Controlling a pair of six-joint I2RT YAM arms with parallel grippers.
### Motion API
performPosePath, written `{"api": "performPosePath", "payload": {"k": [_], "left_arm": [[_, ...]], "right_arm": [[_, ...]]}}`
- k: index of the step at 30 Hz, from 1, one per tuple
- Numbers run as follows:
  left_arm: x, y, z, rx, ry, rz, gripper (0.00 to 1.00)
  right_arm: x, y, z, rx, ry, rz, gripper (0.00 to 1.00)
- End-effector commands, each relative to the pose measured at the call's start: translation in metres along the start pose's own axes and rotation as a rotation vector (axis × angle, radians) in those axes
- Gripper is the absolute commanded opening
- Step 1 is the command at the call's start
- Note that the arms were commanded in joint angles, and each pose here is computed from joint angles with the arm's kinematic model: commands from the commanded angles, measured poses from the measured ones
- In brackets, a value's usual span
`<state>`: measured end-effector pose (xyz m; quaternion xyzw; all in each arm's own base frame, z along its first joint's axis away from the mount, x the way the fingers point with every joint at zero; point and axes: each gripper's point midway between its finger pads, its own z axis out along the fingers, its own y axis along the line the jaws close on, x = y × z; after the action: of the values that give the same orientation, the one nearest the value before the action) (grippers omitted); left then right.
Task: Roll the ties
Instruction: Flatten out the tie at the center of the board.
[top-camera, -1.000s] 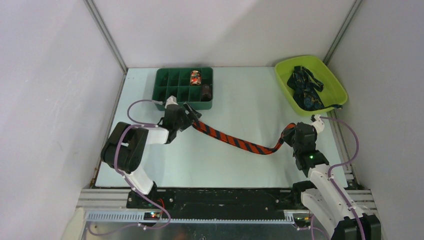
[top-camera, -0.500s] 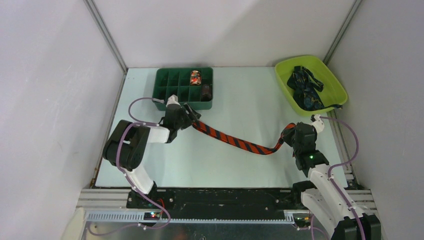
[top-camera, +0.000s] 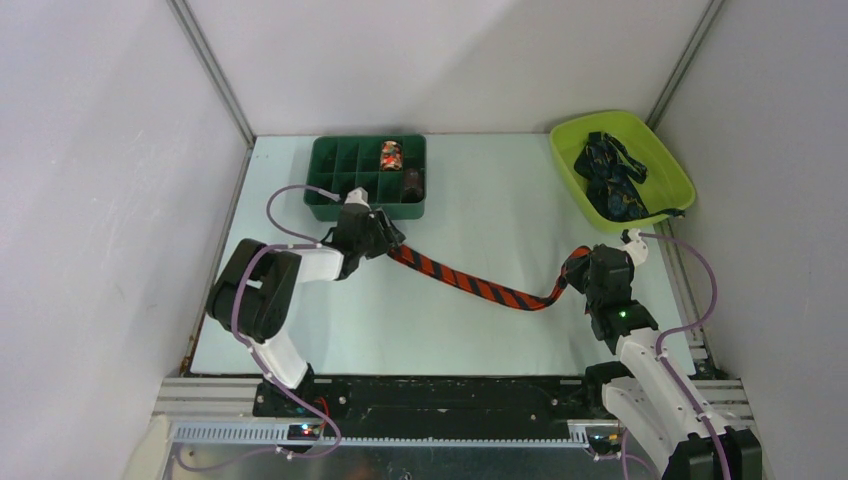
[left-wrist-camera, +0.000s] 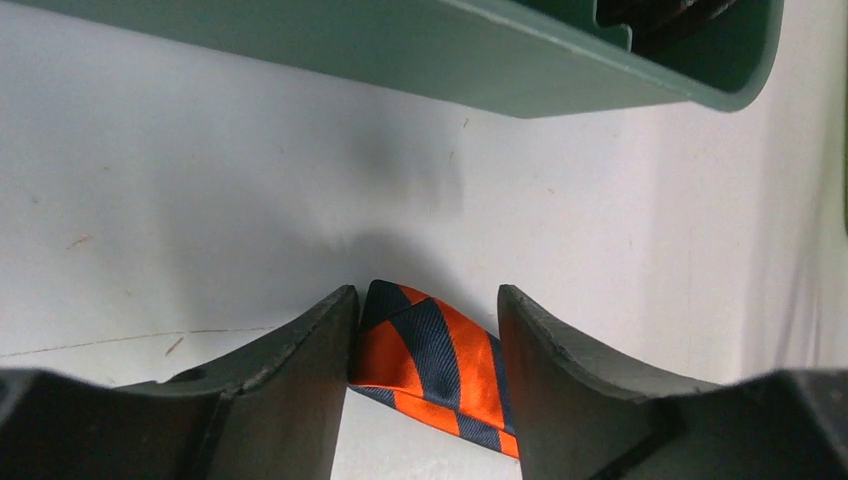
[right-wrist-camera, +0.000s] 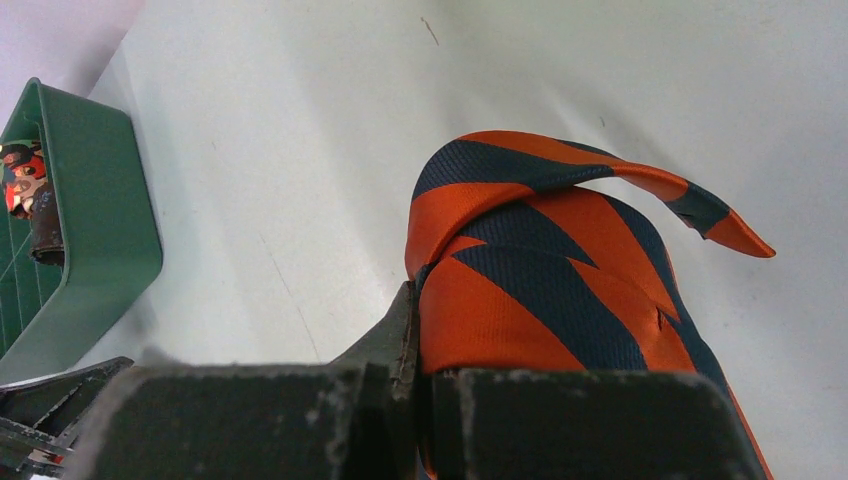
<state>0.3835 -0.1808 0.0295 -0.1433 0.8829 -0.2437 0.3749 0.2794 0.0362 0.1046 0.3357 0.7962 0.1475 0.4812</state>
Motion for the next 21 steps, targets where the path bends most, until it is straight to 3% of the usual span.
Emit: {"api": "performPosePath", "payload": {"k": [1,10,21], "left_arm": [[0.047,0.021,-0.006,-0.07,0.173,0.033,0.61],[0.049,0.02,-0.012,-0.068,0.173,0.032,0.5],[0.042,0.009,-0.017,-0.028,0.161,0.034,0.25]], "right_arm": [[-0.015,0.014,-0.001,-0.036,-0.042,0.028,0.0],[-0.013,0.012,0.001,-0.029,-0.033,0.03,0.0],[-0.013,0.011,0.001,-0.024,-0.033,0.025,0.0]]}}
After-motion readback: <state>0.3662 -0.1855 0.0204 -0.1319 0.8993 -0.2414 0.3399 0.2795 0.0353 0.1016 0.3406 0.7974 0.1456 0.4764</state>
